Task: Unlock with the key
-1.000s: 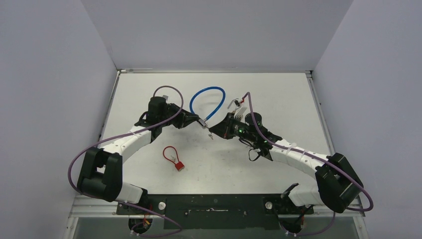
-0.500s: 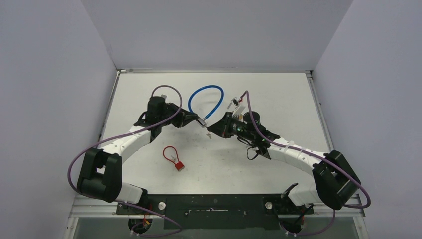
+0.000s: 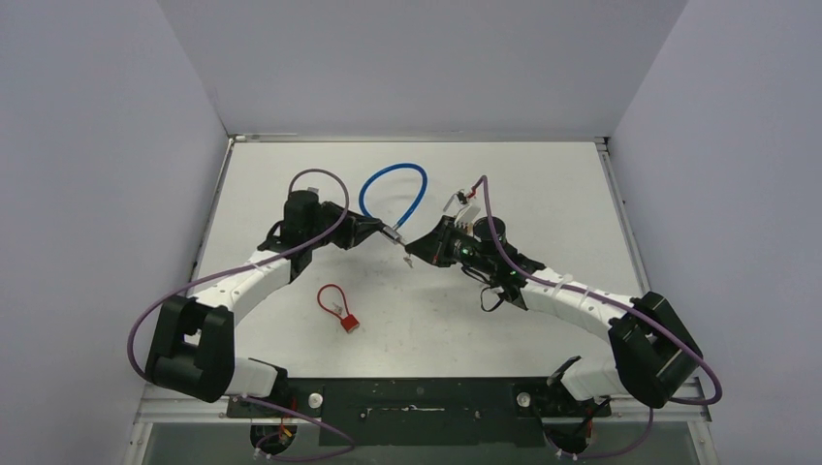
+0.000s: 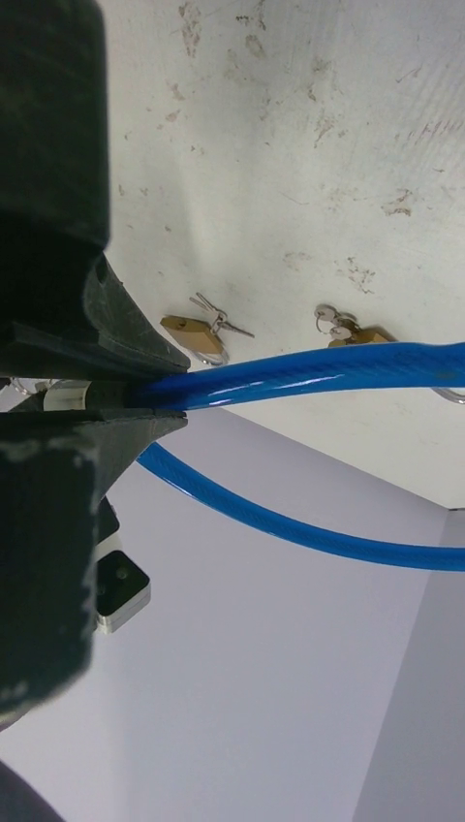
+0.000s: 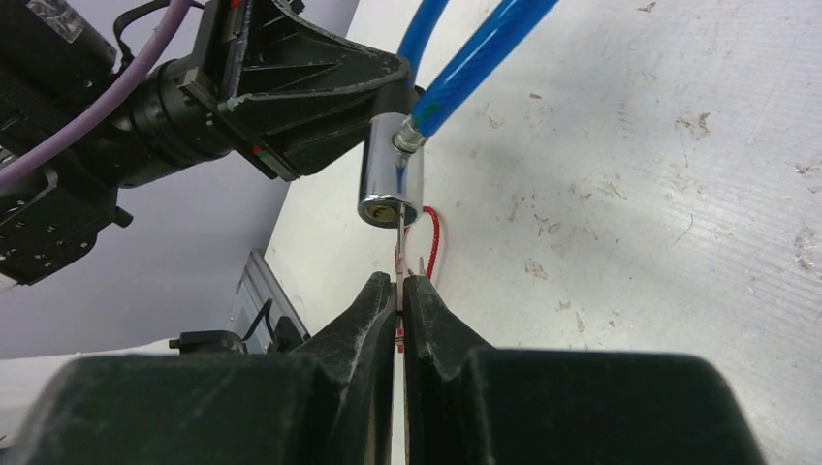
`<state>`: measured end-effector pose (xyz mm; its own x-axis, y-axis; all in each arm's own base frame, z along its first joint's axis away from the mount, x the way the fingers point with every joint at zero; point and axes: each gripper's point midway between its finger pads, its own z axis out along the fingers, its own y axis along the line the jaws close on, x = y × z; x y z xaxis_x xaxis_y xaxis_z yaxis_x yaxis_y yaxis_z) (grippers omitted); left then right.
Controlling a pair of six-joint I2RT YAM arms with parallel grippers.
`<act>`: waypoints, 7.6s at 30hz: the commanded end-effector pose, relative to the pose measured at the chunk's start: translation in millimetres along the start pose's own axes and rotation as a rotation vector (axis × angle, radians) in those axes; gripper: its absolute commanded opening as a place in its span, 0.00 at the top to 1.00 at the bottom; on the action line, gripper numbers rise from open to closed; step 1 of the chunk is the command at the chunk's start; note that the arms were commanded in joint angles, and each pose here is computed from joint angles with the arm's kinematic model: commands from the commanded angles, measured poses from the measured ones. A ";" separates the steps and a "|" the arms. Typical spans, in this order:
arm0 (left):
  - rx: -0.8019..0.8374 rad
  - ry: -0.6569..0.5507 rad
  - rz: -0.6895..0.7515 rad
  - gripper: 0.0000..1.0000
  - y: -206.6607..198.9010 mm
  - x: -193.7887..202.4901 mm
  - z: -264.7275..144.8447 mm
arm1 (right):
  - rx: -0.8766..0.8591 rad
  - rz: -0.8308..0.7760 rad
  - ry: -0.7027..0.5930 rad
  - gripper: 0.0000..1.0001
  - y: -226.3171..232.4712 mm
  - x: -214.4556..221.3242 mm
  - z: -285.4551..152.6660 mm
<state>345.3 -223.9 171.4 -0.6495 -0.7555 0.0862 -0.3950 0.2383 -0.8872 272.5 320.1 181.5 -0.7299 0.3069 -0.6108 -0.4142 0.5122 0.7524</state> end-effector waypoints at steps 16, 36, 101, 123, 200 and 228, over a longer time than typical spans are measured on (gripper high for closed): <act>0.195 0.065 0.003 1.00 -50.1 20.0 -22.6 | -0.110 -0.042 -0.111 1.00 25.1 -17.3 -14.6; 0.214 0.067 0.008 1.00 -55.4 21.5 -25.4 | -0.228 -0.082 -0.145 1.00 51.9 -27.4 -21.2; 0.203 0.064 0.043 1.00 -55.4 22.6 -25.0 | -0.162 -0.060 -0.168 1.00 35.9 -38.9 -20.4; 0.192 0.046 0.014 1.00 -52.6 18.0 -20.5 | -0.179 -0.061 -0.128 1.00 31.6 -17.7 -29.0; 0.254 0.163 0.070 1.00 -69.7 56.6 -24.6 | 0.001 0.064 0.009 1.00 30.5 -48.7 47.4; 0.354 0.112 -0.094 1.00 -85.5 62.1 -48.6 | -0.164 -0.056 -0.118 0.86 69.6 -59.5 22.2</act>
<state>346.5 -211.3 191.3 -0.4170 -0.8778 0.2358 -0.4256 -0.0407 -0.9040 293.4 348.5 210.6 -0.7082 0.2779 -0.6490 -0.4816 0.4820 0.7319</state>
